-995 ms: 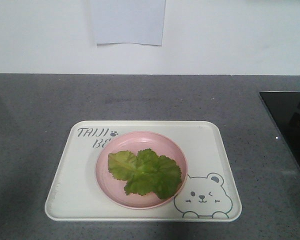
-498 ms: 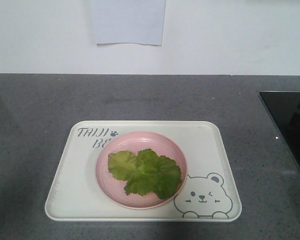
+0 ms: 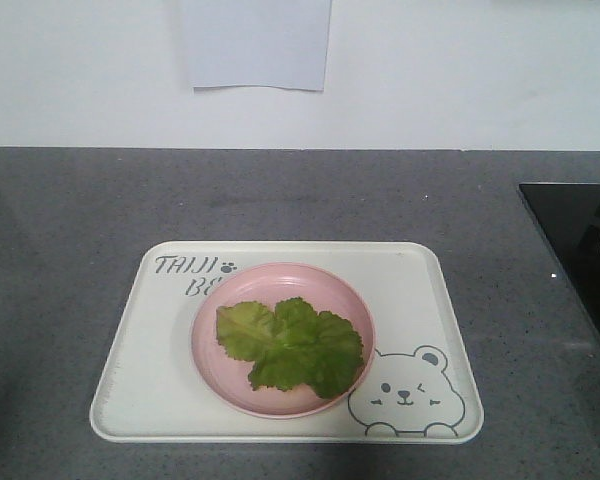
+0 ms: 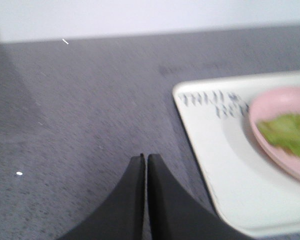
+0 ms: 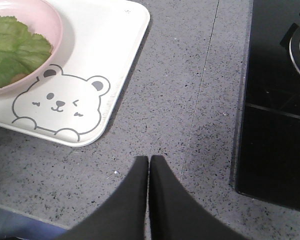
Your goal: Transfer vegetables to tray and serve
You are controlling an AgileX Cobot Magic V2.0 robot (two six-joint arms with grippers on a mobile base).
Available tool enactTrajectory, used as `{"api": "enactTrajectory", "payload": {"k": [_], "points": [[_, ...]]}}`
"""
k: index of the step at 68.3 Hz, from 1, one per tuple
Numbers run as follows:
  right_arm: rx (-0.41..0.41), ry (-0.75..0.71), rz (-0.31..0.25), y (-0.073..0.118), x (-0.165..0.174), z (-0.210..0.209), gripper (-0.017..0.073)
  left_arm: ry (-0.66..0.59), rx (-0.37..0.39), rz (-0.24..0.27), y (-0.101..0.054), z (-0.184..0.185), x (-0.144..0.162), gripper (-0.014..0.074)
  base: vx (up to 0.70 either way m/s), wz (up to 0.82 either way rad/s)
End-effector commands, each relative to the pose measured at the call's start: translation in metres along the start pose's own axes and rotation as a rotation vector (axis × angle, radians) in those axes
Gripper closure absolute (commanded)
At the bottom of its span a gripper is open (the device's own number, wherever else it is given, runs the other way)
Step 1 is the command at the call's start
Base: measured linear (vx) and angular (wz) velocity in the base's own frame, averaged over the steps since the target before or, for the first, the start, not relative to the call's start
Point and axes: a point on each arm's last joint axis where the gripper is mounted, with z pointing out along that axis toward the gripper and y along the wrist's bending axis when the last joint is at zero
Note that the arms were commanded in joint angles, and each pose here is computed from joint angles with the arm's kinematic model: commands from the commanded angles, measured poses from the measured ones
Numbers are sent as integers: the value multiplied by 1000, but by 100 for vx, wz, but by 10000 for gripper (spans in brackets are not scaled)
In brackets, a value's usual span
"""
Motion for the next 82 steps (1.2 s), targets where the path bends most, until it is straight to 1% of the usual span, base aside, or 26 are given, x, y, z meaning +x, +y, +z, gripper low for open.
{"api": "enactTrajectory", "payload": {"k": [1, 7, 18, 24, 32, 37, 42, 54, 58, 64, 67, 72, 82], "points": [[13, -72, -8, -1, -10, -4, 566, -174, -26, -31, 2, -3, 1, 601, 0, 0], [13, -72, -8, -1, -10, -4, 566, -209, -45, -31, 5, -1, 21, 601, 0, 0], [12, -71, -8, -1, -10, -4, 567, -280, -45, -29, 7, 5, 53, 601, 0, 0], [12, -71, -8, -1, -10, -4, 567, -329, -39, -42, 7, 9, 66, 601, 0, 0], [12, -71, -8, -1, -10, -4, 567, -372, -37, -45, 8, 18, 80, 601, 0, 0], [12, -70, -8, -1, -10, -4, 567, -398, -30, -70, 9, 22, 87, 601, 0, 0], [12, -72, -8, -1, -10, -4, 567, -380, -27, -91, 9, 22, 88, 601, 0, 0], [12, -72, -8, -1, -10, -4, 567, -379, 11, -85, 7, 22, 88, 601, 0, 0], [12, -72, -8, -1, -10, -4, 567, -380, 12, -85, 7, 22, 88, 601, 0, 0], [12, -72, -8, -1, -10, -4, 567, -387, 8, -73, 7, 22, 87, 601, 0, 0], [12, -72, -8, -1, -10, -4, 567, -398, 5, -53, 7, 22, 86, 601, 0, 0], [12, -72, -8, -1, -10, -4, 567, -421, 6, -43, 7, 21, 84, 601, 0, 0], [12, -72, -8, -1, -10, -4, 567, -450, 1, -42, 7, 20, 82, 601, 0, 0]]}}
